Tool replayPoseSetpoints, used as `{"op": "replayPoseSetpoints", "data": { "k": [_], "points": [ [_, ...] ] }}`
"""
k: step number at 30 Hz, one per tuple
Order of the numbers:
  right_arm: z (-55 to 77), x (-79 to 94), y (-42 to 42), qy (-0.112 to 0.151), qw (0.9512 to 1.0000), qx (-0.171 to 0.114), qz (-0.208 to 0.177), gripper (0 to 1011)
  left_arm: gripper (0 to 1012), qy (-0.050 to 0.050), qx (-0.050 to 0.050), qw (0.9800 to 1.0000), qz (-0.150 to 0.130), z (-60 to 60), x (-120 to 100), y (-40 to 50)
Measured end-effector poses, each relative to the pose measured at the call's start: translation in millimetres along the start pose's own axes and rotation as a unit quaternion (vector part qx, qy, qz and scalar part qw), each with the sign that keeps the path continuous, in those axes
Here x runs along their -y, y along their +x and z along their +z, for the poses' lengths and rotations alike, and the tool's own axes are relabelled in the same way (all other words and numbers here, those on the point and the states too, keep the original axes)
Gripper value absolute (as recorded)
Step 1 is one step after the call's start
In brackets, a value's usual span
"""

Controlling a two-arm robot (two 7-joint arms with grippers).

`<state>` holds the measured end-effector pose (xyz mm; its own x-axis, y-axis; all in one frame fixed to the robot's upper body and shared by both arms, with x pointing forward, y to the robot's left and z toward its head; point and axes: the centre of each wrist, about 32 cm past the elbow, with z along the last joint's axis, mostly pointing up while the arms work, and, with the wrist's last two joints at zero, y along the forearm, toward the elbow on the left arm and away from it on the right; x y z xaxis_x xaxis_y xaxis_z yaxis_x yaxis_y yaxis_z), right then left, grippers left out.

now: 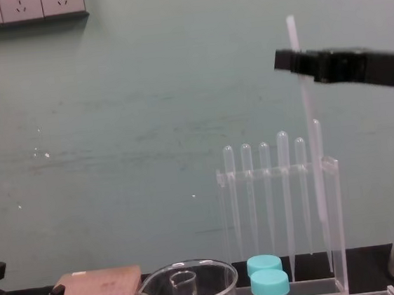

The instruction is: Pick up the stirring rod with one hand, then place it down.

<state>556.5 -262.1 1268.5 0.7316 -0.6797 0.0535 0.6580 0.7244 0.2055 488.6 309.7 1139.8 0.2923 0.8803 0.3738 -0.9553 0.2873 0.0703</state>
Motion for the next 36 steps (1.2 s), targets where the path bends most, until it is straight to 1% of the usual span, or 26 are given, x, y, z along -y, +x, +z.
{"op": "replayPoseSetpoints", "data": {
  "k": [4,5,7,12,15,18,28,30,32,36],
  "points": [
    [-10.4,2.7,-3.5,-0.013,0.9999,-0.009,0.005,69,1000,0.0,0.0,1.0,0.0,0.0,0.0,0.0],
    [-16.0,4.2,-5.4,-0.019,0.9997,-0.013,0.007,69,1000,0.0,0.0,1.0,0.0,0.0,0.0,0.0],
    [-21.9,6.1,-7.2,-0.024,0.9996,-0.013,0.008,69,1000,0.0,0.0,1.0,0.0,0.0,0.0,0.0],
    [-40.6,13.3,-11.8,-0.034,0.9994,0.0,0.009,69,1000,0.0,0.0,1.0,0.0,0.0,0.0,0.0],
    [-47.6,16.5,-13.3,-0.035,0.9993,0.011,0.007,69,1000,0.0,0.0,1.0,0.0,0.0,0.0,0.0],
    [-51.5,19.4,-14.2,-0.038,0.9992,0.014,0.001,69,1000,0.0,0.0,1.0,0.0,0.0,0.0,0.0],
    [-59.0,28.1,-17.0,-0.042,0.999,0.007,-0.016,69,1000,0.0,0.0,1.0,0.0,0.0,0.0,0.0],
    [-60.6,28.4,-17.0,-0.039,0.999,0.009,-0.017,69,1000,0.0,0.0,1.0,0.0,0.0,0.0,0.0],
    [-63.5,28.3,-17.1,-0.029,0.9994,0.013,-0.013,69,1000,0.0,0.0,1.0,0.0,0.0,0.0,0.0],
    [-68.0,27.7,-17.5,-0.017,0.9997,0.016,-0.007,69,1000,0.0,0.0,1.0,0.0,0.0,0.0,0.0]
  ]
}}
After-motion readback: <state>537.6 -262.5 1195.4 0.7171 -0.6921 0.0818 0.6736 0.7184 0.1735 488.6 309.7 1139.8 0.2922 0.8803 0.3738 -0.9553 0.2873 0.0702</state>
